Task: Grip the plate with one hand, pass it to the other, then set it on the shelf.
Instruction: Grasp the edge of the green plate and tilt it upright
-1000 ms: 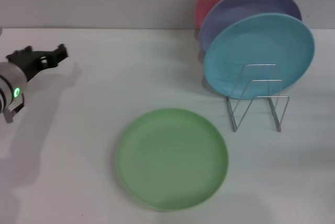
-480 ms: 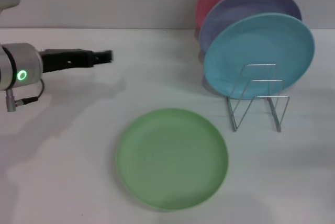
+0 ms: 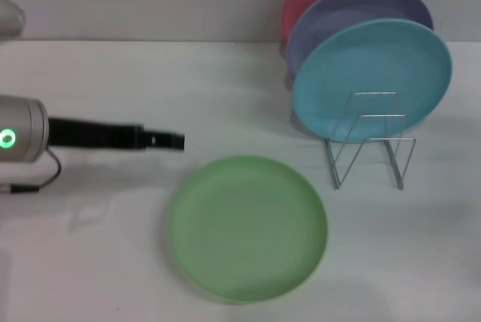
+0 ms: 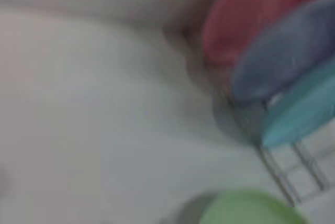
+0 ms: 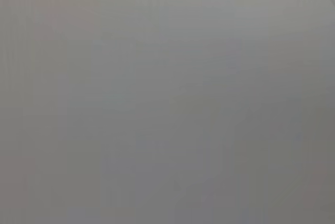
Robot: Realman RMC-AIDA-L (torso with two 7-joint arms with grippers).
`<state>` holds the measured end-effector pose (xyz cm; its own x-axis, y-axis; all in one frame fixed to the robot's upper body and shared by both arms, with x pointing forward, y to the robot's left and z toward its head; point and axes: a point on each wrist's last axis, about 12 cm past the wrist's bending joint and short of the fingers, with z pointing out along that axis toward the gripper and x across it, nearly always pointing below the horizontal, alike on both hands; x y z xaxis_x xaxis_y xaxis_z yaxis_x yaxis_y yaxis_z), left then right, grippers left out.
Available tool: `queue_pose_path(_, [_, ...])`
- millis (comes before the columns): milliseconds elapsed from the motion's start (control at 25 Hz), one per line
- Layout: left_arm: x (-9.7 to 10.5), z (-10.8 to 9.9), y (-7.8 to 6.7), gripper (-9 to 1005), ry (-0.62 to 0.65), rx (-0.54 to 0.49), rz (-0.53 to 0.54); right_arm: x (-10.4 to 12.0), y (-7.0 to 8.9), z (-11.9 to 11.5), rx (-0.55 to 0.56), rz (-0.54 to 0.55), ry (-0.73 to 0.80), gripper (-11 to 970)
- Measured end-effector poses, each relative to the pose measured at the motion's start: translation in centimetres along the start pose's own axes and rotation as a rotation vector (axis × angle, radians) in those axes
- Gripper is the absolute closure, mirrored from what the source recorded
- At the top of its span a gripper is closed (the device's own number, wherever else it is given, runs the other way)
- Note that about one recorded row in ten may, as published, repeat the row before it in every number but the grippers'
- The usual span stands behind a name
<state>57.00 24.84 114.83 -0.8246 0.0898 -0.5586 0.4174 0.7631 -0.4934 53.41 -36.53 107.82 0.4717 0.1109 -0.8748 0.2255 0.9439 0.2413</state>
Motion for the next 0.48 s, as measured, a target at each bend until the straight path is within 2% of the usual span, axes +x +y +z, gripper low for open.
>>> queue_pose_path(280, [1.8, 1.0, 0.3, 210, 0.142, -0.043, -0.059, -0.3, 0.0, 0.7, -0.011, -0.007, -0.014, 247])
queue_pose_path(480, [2.3, 1.9, 0.4, 216, 0.194, -0.041, -0.077, -0.4, 0.0, 1.1, -0.019, -0.017, -0.02, 247])
